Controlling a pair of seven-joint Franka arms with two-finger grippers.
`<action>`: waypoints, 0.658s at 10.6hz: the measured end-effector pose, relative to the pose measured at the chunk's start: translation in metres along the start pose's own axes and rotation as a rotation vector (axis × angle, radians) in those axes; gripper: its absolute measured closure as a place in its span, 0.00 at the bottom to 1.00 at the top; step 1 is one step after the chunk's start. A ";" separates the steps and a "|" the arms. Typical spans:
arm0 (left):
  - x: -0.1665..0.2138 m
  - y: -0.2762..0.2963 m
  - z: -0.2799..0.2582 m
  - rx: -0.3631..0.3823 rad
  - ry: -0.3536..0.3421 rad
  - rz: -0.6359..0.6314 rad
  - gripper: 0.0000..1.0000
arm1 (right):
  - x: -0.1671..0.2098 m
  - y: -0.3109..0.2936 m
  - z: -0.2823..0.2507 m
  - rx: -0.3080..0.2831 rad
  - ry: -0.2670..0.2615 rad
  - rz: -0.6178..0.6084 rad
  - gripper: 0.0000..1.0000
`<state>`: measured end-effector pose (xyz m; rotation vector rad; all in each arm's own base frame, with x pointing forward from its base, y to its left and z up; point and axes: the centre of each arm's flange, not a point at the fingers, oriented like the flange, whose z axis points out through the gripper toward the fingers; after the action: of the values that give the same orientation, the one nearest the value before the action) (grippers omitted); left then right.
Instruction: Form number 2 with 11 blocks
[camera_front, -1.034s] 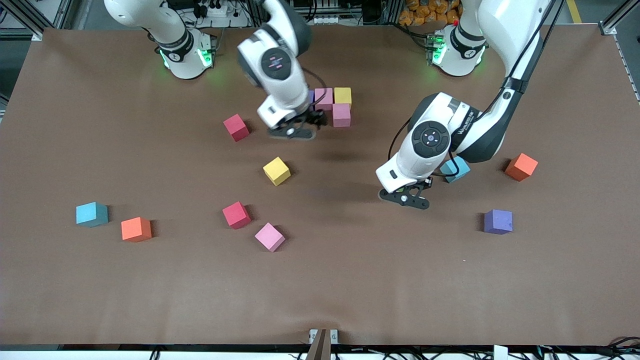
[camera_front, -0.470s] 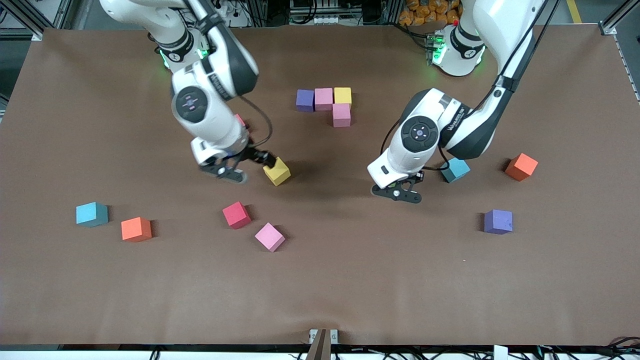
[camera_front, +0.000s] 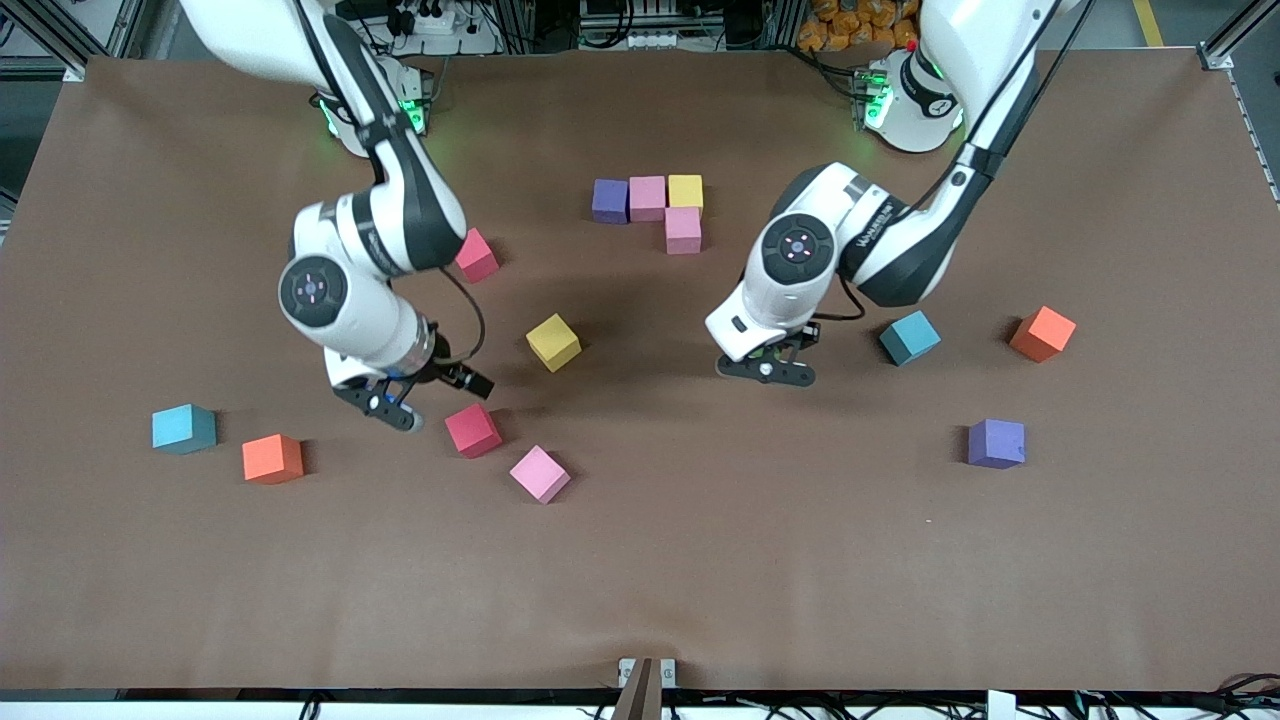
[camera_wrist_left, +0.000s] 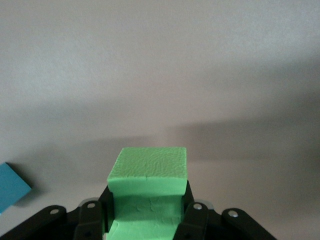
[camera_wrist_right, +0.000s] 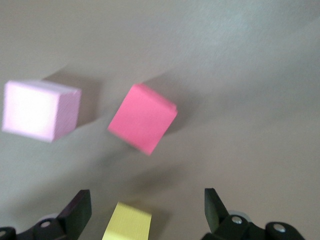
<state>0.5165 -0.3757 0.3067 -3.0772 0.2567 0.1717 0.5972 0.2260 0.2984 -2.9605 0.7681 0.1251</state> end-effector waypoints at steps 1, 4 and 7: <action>-0.005 0.005 0.005 0.004 -0.010 -0.012 0.48 | 0.018 0.006 0.009 -0.007 0.006 0.027 0.00; -0.019 0.025 0.008 -0.002 -0.022 -0.065 0.48 | 0.051 0.009 0.021 -0.011 0.024 0.125 0.00; -0.033 0.047 0.013 -0.024 -0.020 -0.094 0.48 | 0.055 -0.001 0.023 0.000 0.030 0.215 0.00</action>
<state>0.4749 -0.4155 0.2954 -3.1011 0.1098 0.2024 0.6445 0.2027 0.2703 -2.8774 1.0891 0.0936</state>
